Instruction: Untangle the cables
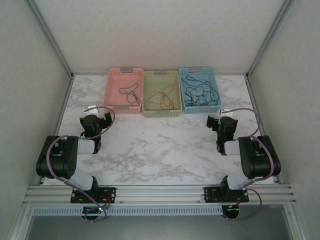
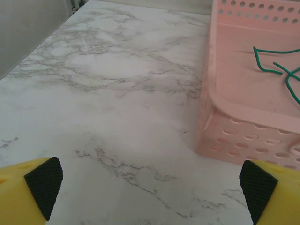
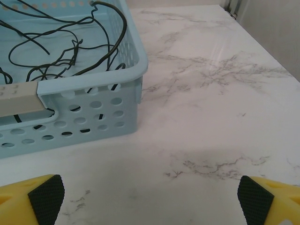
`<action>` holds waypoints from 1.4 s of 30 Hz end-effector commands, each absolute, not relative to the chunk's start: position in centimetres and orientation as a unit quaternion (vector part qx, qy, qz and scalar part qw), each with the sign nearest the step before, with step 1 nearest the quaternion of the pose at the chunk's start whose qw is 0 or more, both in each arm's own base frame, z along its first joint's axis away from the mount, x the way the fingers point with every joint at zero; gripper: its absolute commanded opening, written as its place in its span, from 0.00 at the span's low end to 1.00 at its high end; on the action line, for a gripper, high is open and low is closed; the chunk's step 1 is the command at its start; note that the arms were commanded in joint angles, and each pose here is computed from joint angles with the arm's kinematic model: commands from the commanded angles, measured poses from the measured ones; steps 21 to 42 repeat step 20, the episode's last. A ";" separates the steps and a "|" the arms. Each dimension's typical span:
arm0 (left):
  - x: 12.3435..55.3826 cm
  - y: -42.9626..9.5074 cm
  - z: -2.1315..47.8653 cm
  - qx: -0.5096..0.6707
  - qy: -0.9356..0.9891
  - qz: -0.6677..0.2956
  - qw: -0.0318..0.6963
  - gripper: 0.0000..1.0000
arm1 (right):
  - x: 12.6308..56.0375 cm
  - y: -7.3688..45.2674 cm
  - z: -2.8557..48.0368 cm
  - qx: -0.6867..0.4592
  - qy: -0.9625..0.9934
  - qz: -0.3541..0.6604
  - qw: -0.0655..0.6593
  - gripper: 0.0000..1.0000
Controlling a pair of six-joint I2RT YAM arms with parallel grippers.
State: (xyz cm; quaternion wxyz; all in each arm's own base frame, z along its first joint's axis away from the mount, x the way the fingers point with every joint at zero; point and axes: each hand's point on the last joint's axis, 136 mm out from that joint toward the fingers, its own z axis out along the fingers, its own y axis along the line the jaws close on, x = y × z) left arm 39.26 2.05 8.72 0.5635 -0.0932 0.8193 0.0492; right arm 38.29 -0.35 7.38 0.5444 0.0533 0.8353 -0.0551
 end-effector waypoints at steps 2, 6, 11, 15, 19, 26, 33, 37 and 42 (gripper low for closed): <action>39.5 1.6 9.2 -0.092 0.818 0.032 0.568 1.00 | 38.9 -0.3 8.5 0.058 0.823 -0.050 0.562 0.99; 39.5 1.5 9.2 -0.092 0.818 0.031 0.568 1.00 | 38.9 -0.3 8.5 0.058 0.824 -0.050 0.562 0.99; 39.5 1.5 9.2 -0.092 0.818 0.031 0.567 1.00 | 38.9 -0.3 8.6 0.058 0.823 -0.051 0.562 0.99; 39.5 1.5 9.1 -0.092 0.818 0.031 0.567 1.00 | 39.2 0.0 8.4 0.051 0.829 -0.038 0.556 0.99; 39.5 1.5 9.2 -0.092 0.818 0.031 0.567 1.00 | 39.4 2.0 8.2 -0.002 0.835 0.016 0.550 0.99; 39.5 1.5 9.2 -0.092 0.818 0.031 0.568 1.00 | 39.4 2.0 8.2 -0.003 0.836 0.016 0.549 0.99; 39.5 1.5 9.2 -0.092 0.818 0.031 0.568 1.00 | 39.4 2.0 8.2 -0.003 0.836 0.016 0.549 0.99; 39.5 1.5 9.2 -0.092 0.818 0.031 0.568 1.00 | 39.4 2.0 8.2 -0.003 0.836 0.016 0.549 0.99; 39.5 1.5 9.2 -0.092 0.818 0.031 0.568 1.00 | 39.4 2.0 8.2 -0.003 0.836 0.016 0.549 0.99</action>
